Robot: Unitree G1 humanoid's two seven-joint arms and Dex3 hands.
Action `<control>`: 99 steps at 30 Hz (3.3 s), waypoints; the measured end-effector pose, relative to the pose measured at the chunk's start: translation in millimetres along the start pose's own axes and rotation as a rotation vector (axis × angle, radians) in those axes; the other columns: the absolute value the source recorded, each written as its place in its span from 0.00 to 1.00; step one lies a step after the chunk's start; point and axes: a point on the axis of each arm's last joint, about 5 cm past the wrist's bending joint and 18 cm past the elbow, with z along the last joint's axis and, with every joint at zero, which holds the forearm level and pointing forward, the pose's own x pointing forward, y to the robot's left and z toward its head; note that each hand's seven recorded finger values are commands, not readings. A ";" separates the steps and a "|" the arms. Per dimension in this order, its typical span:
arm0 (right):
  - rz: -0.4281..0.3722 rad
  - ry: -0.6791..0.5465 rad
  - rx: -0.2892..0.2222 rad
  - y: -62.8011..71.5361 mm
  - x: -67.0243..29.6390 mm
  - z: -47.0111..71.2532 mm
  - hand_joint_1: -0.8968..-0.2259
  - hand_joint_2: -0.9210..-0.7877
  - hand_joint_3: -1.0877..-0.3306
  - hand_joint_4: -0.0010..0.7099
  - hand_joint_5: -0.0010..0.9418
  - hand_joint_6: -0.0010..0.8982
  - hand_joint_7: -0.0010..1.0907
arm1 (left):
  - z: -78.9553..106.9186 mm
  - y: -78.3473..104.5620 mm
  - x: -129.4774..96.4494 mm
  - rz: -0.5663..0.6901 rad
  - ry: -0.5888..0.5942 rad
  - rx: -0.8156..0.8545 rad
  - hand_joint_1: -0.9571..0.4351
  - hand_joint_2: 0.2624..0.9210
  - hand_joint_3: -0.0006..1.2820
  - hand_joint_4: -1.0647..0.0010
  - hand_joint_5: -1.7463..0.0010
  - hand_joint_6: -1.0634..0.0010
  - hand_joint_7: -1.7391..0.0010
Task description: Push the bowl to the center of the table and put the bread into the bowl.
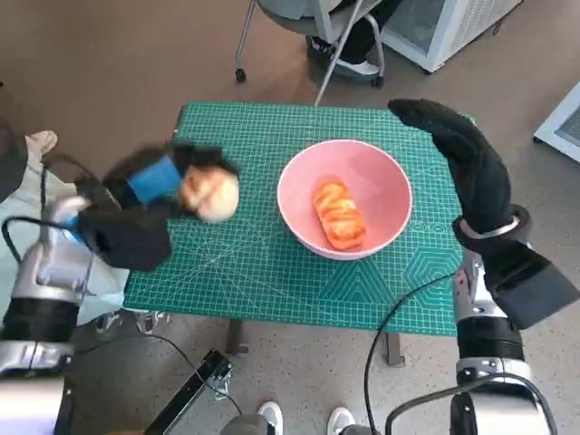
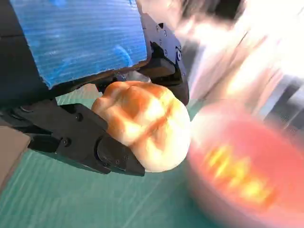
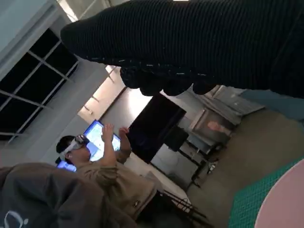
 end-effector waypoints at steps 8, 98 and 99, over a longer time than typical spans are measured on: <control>0.000 0.000 -0.001 -0.4 0.1 0.1 0.28 0.00 0.39 0.38 0.00 0.00 0.62 | 27.8 6.8 25.9 0.122 -0.152 0.034 0.69 0.99 0.04 0.35 0.34 0.36 0.35; -0.127 -0.069 0.072 11.5 20.8 13.8 0.34 0.00 0.43 0.40 0.01 0.01 0.63 | 55.8 -79.2 37.3 0.564 -0.490 -0.747 0.42 1.00 0.22 0.70 1.00 1.00 0.57; -0.128 -0.072 0.072 11.9 21.3 14.2 0.34 0.00 0.43 0.40 0.01 0.01 0.63 | 55.8 -79.1 36.2 0.566 -0.489 -0.749 0.42 1.00 0.22 0.70 1.00 1.00 0.57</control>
